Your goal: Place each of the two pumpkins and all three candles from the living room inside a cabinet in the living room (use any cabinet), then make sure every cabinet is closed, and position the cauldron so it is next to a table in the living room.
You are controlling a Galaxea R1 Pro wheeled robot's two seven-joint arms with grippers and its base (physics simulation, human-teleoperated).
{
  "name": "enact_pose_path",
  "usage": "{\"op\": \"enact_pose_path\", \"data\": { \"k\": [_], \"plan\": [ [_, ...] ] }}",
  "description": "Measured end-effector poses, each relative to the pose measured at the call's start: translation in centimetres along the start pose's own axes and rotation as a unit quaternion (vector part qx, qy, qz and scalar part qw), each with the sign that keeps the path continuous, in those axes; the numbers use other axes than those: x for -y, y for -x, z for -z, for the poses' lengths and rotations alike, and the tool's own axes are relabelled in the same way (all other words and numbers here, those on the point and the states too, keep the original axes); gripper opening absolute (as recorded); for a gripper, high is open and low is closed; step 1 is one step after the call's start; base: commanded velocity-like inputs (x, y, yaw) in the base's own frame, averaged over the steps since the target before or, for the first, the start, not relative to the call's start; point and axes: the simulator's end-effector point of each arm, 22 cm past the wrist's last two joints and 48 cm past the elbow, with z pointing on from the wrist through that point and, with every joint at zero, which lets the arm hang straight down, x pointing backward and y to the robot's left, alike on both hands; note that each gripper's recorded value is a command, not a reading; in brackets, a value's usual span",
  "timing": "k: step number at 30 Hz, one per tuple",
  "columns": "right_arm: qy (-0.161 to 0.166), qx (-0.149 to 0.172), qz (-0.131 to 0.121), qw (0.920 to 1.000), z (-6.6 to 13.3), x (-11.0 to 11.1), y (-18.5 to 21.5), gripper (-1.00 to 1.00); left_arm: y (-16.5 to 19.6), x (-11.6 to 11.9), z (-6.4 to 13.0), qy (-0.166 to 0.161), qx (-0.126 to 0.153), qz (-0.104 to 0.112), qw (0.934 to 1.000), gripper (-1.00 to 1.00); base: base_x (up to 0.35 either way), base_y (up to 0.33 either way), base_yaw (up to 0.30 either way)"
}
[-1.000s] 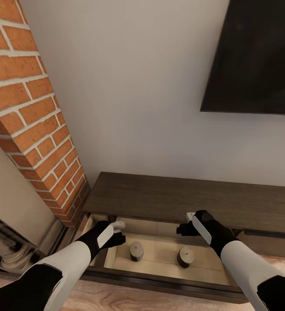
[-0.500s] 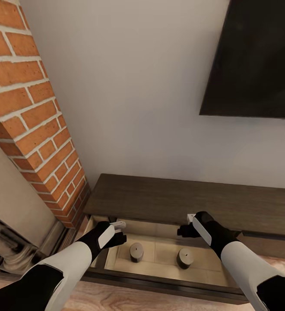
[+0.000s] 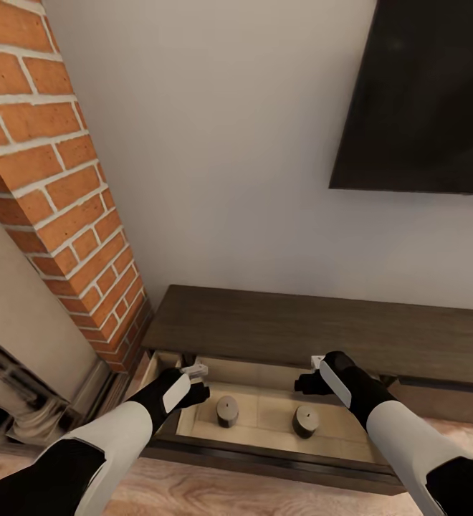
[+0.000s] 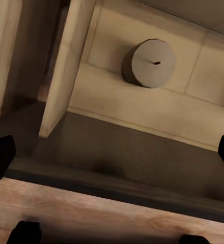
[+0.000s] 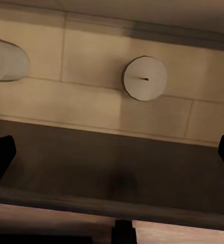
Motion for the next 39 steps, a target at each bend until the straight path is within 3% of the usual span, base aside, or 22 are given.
{"op": "enact_pose_path", "data": {
  "k": [13,22,27,32,39],
  "plan": [
    [0.000,0.010,0.003,0.9999,0.9,-0.2,0.6,1.00,0.7,0.2,0.8,-0.002,0.011,-0.001,0.9999,1.00,-0.280,0.000,0.132],
    [-0.010,0.012,0.032,0.9994,1.3,-0.5,0.6,1.00,1.3,0.4,1.4,-0.003,0.019,-0.002,0.9998,1.00,-0.274,0.000,0.155],
    [-0.011,0.015,0.034,0.9993,1.9,-0.5,0.8,1.00,1.8,0.6,2.2,-0.004,0.025,-0.002,0.9997,1.00,-0.041,0.000,0.157],
    [-0.012,0.013,0.033,0.9993,3.0,-0.4,0.9,1.00,3.7,0.5,3.4,-0.003,0.061,0.010,0.9981,1.00,-0.004,0.000,0.159],
    [-0.015,0.010,0.036,0.9992,4.2,-0.4,0.8,1.00,4.7,0.4,5.1,-0.002,0.074,0.013,0.9971,1.00,0.000,0.000,0.167]
  ]
}}
